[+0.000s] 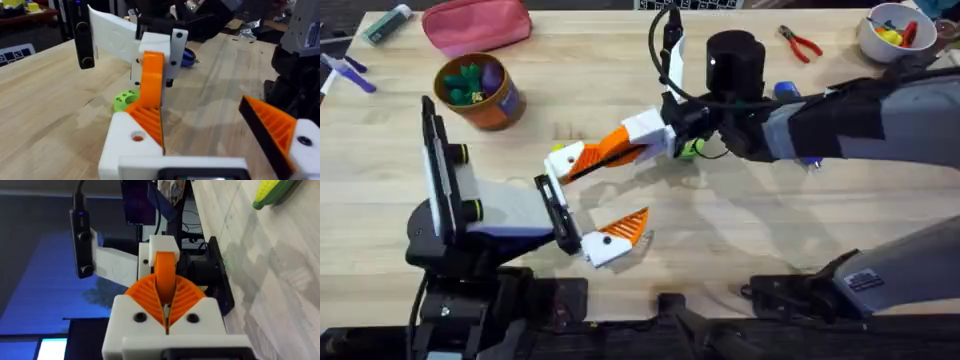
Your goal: Pick up the gripper from the table and insert it into the empty holder that is missing its gripper. Then pick up a screw, insert it into the mounting hole, and use the screwdriver to tighten it. Finally, clean up the table by picking up the vegetable and placing it into the bucket.
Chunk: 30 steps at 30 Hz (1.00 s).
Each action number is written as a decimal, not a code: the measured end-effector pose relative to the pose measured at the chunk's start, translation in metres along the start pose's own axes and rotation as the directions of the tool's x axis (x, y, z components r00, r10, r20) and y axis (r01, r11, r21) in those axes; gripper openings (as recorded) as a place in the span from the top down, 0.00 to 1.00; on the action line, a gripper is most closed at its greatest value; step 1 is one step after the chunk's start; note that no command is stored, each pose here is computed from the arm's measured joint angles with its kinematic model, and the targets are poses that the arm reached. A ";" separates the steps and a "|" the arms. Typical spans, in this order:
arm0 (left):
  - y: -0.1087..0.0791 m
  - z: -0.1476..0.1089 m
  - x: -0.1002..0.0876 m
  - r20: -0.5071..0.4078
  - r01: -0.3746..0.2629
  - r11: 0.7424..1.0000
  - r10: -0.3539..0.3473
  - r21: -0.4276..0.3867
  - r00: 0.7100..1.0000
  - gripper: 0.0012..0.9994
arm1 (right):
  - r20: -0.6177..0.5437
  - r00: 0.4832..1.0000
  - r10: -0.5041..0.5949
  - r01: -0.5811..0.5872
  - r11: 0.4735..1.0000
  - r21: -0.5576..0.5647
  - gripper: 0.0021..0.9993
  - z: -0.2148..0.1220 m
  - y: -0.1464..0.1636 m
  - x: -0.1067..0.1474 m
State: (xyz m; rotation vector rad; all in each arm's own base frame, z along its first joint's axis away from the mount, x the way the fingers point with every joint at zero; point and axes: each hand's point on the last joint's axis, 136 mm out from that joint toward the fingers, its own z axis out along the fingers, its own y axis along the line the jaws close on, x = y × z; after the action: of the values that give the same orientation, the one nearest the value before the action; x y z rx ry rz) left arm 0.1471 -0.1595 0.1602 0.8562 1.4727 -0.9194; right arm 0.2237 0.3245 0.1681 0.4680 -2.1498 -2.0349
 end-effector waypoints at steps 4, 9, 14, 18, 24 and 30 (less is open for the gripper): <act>0.001 0.000 0.000 0.000 0.004 1.000 -0.004 -0.006 1.000 0.05 | 0.008 1.000 0.005 -0.005 1.000 0.004 0.99 0.001 0.000 -0.001; 0.002 0.000 0.000 0.000 0.007 1.000 -0.007 -0.009 1.000 0.05 | 0.012 1.000 0.012 -0.012 1.000 0.006 0.99 0.001 -0.001 -0.002; 0.002 0.000 0.000 0.001 0.009 1.000 -0.009 -0.010 1.000 0.05 | 0.012 1.000 0.012 -0.012 1.000 0.006 0.99 0.001 -0.001 -0.002; 0.002 0.000 0.000 0.001 0.009 1.000 -0.009 -0.011 1.000 0.05 | 0.012 1.000 0.012 -0.012 1.000 0.006 0.99 0.001 -0.001 -0.002; 0.002 0.000 0.000 0.001 0.009 1.000 -0.009 -0.013 1.000 0.05 | 0.014 1.000 0.012 -0.012 1.000 0.007 0.99 0.001 -0.001 -0.002; 0.003 0.000 0.000 0.001 0.009 1.000 -0.009 -0.014 1.000 0.05 | 0.015 1.000 0.011 -0.011 1.000 0.007 0.99 0.001 -0.001 -0.003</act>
State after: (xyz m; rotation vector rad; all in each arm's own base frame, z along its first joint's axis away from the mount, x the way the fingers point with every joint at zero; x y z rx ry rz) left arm 0.1493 -0.1582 0.1603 0.8397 1.4817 -0.9150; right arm 0.2258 0.3267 0.1677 0.4431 -2.1640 -2.0318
